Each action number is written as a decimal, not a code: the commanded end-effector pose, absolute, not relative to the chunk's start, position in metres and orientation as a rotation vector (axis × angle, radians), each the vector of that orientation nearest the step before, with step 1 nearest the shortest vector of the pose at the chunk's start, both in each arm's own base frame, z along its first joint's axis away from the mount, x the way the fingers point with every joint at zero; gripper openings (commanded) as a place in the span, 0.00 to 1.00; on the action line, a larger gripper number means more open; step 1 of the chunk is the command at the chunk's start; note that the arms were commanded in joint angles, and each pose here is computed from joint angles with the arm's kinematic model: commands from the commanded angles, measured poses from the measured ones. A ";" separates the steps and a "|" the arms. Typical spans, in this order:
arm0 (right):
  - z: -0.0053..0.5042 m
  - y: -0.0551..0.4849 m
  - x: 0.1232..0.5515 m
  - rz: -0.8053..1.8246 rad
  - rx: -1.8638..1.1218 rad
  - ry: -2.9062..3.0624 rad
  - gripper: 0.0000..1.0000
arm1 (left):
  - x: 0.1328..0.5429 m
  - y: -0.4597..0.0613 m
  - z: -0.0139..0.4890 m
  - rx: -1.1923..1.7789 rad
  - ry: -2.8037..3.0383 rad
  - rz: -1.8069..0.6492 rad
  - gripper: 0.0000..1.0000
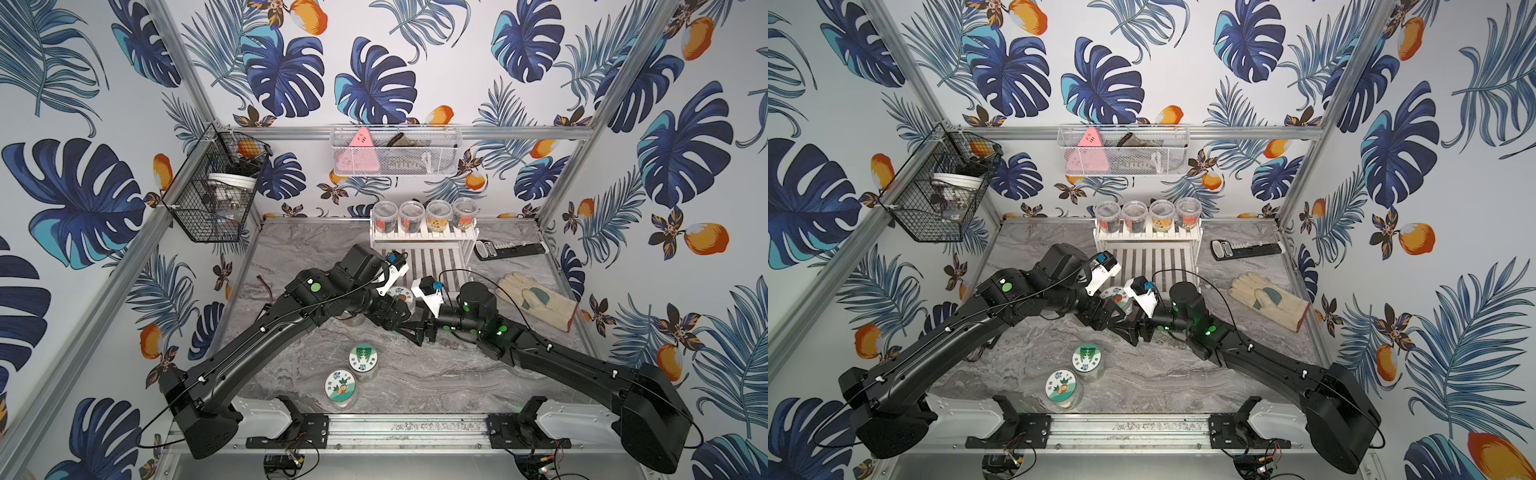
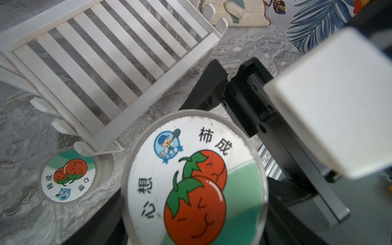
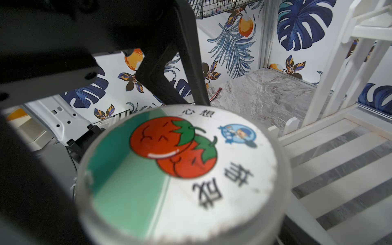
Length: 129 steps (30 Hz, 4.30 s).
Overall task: Place the seed container on the shelf
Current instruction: Pick up the seed jar at the center of the board, then place the seed jar on the shelf.
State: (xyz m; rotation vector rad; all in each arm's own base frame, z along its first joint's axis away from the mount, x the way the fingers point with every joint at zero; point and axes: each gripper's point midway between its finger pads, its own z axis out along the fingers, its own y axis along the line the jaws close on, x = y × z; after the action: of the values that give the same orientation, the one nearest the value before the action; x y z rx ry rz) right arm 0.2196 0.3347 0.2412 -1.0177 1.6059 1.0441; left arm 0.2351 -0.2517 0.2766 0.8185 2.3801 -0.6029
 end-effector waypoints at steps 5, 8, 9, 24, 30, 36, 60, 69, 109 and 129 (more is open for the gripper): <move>0.254 0.336 0.228 1.056 -0.944 1.559 0.80 | 0.237 -0.256 0.287 0.827 2.327 -0.625 0.76; 0.252 0.332 0.231 1.033 -0.911 1.559 0.77 | 0.240 -0.252 0.287 0.798 2.329 -0.602 0.90; 0.251 0.331 0.233 1.021 -0.903 1.559 0.77 | 0.240 -0.251 0.288 0.783 2.329 -0.599 0.96; 0.235 0.323 0.330 0.685 -0.532 1.588 0.77 | 0.262 -0.174 0.293 0.214 2.245 -0.467 0.99; 0.225 0.333 0.352 0.655 -0.480 1.579 0.77 | 0.263 -0.152 0.269 0.100 2.284 -0.428 0.99; 0.213 0.344 0.362 0.662 -0.481 1.599 0.78 | 0.261 -0.140 0.258 0.057 2.298 -0.379 0.99; 0.183 0.314 0.317 0.610 -0.589 1.999 0.93 | 0.262 -0.147 0.246 0.090 2.319 -0.405 0.99; 0.181 0.319 0.334 0.639 -0.453 1.997 0.78 | 0.263 -0.148 0.244 0.093 2.329 -0.398 0.99; 0.186 0.340 0.414 0.584 -0.236 1.810 0.60 | 0.260 -0.137 0.226 0.050 2.372 -0.331 0.99; 0.181 0.339 0.418 0.597 -0.224 1.854 0.63 | 0.256 -0.136 0.218 0.054 2.390 -0.333 0.99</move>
State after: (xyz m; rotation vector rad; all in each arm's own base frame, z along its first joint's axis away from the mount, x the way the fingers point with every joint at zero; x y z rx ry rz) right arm 0.4171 0.3406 0.1756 -0.2402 1.8639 0.5898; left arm 0.2568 -0.1379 0.2185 0.0554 2.3895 -0.3400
